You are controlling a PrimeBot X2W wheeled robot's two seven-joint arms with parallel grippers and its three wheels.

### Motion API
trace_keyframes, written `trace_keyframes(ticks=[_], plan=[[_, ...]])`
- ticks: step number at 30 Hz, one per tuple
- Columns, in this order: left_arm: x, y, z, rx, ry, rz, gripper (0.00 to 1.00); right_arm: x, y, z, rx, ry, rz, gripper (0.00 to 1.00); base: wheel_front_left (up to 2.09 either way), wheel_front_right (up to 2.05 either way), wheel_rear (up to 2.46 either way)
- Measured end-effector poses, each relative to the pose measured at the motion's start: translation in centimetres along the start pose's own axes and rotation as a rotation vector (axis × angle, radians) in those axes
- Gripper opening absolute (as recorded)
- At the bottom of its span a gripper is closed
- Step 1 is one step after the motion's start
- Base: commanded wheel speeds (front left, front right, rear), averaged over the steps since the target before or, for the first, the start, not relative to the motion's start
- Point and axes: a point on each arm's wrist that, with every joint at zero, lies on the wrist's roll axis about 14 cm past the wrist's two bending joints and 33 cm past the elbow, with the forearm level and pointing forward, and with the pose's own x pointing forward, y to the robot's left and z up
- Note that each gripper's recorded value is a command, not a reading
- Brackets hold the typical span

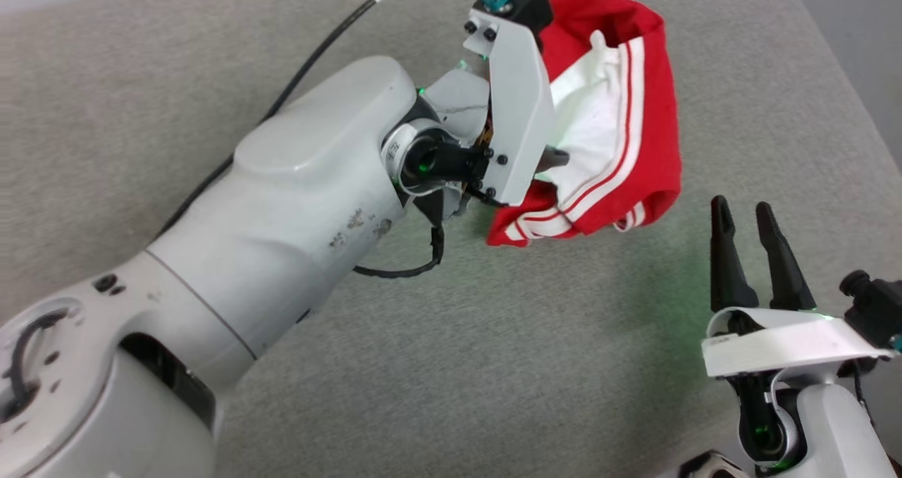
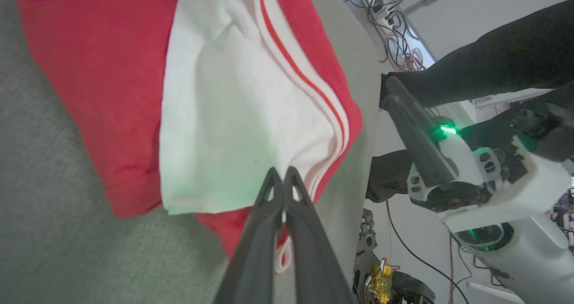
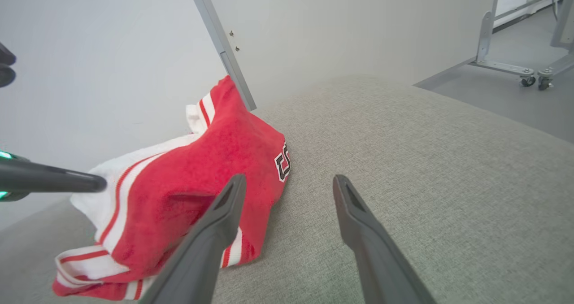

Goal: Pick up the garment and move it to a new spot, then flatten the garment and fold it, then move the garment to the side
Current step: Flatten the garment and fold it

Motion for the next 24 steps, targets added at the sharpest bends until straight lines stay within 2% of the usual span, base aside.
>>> trace_keyframes(ticks=[5, 11, 15, 19, 24], plan=[[-3.5, 1.4, 1.6, -0.012, -0.098, 0.046, 0.0, 0.2, 0.7, -0.8, -0.017, 0.016, 0.022, 1.0, 0.0, 0.0, 0.0], [-12.3, 7.8, 2.0, -0.098, -0.263, 0.252, 0.0, 1.1, 3.3, -1.5, -0.039, 0.023, 0.1, 1.0, 0.0, 0.0, 0.0], [-18.2, 11.2, -0.2, -0.16, -0.331, 0.399, 0.0, 1.7, 5.7, -2.2, -0.044, 0.03, 0.167, 1.0, 0.0, 0.0, 0.0], [-23.3, 12.8, -2.9, -0.204, -0.385, 0.515, 0.0, 2.0, 8.2, -3.0, -0.046, 0.042, 0.237, 1.0, 0.0, 0.0, 0.0], [-28.6, 14.2, -8.9, -0.248, -0.34, 0.696, 0.0, 2.0, 10.9, -3.8, -0.044, 0.057, 0.311, 1.0, 0.0, 0.0, 0.0]])
